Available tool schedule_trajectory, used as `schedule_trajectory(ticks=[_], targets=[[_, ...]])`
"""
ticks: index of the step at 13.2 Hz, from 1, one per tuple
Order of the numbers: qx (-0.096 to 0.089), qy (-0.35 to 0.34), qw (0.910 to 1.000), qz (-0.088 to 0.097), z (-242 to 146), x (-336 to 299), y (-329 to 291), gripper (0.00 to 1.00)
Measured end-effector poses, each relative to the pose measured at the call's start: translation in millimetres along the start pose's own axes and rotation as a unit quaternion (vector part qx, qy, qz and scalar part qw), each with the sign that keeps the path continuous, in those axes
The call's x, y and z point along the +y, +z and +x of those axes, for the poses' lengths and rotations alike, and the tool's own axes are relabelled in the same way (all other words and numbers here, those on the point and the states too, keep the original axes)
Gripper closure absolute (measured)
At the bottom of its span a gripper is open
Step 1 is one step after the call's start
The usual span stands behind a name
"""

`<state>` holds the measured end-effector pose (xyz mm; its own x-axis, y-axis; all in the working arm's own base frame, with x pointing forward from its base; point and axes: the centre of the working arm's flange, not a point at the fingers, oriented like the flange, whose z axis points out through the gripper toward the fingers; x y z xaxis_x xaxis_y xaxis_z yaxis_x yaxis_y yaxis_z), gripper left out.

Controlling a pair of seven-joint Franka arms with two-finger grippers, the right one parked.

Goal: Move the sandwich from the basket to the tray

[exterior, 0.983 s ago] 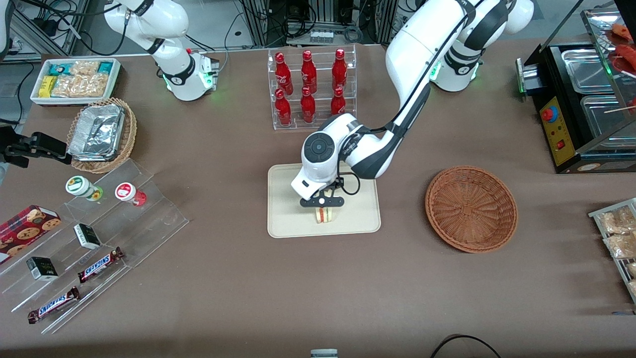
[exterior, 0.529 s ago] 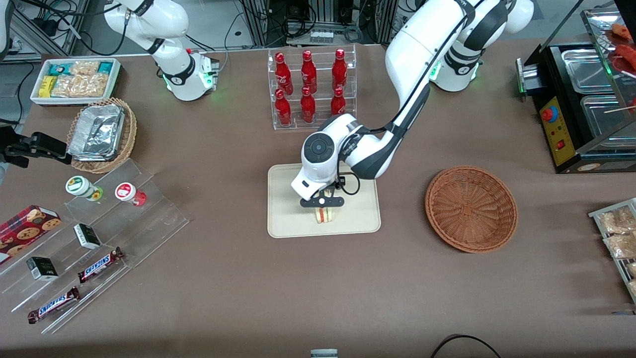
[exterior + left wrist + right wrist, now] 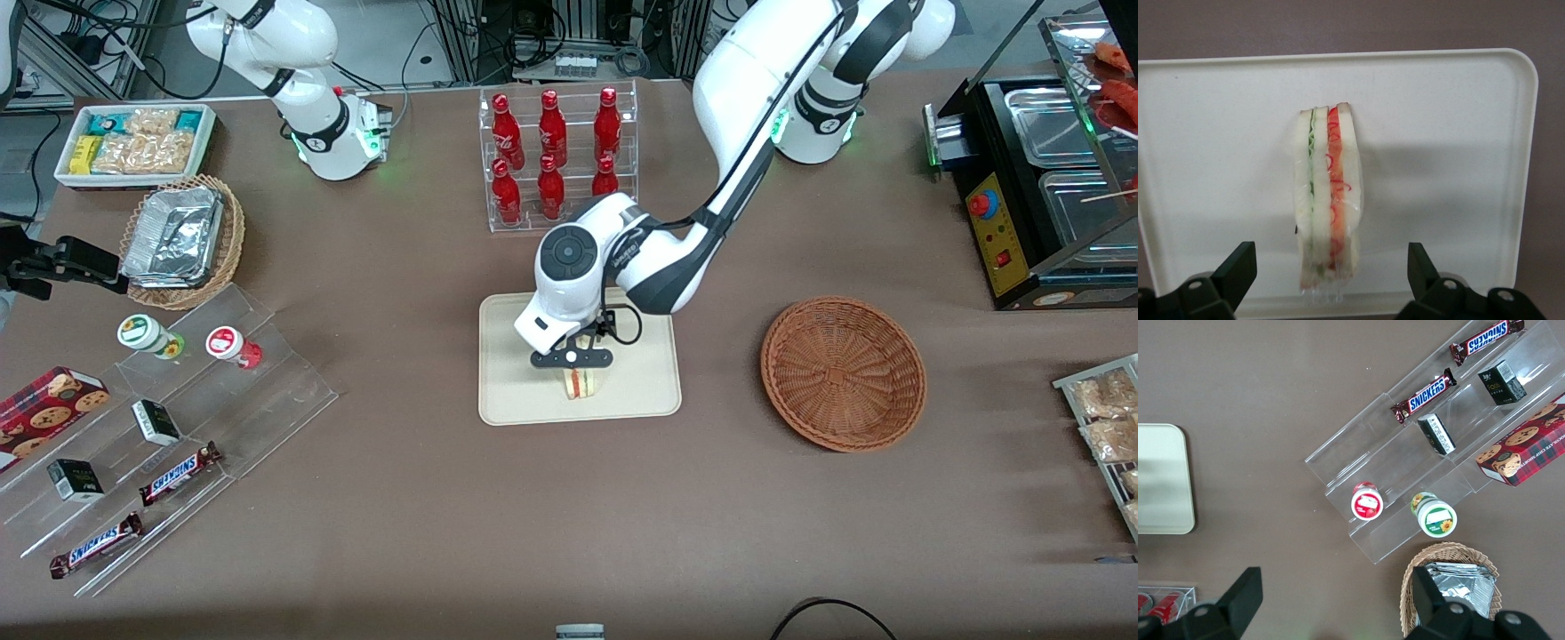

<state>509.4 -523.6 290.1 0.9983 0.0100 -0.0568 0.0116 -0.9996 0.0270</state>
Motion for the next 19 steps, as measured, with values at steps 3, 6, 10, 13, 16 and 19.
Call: schedule_trajectory(ticks=[3,6,10,13,16,19], targets=[[0.01,0.001,0.9999,-0.003,-4.5,-2.0,-46.0,0.0],[0.017,0.0,0.9999,0.0,-9.8,-9.3,-90.6,0.0],[0.02,-0.004,0.9997,0.012,-21.1,-24.8,-146.1,0.0],[0.024,-0.018,0.9993,0.021,-11.9,-43.9,-161.5,0.0],[0.023,-0.012,0.9992,0.029,3.3,-62.4,-157.6,0.0],[0.022,-0.007,0.9995,0.021,20.2,-85.6,-167.3,0.0]])
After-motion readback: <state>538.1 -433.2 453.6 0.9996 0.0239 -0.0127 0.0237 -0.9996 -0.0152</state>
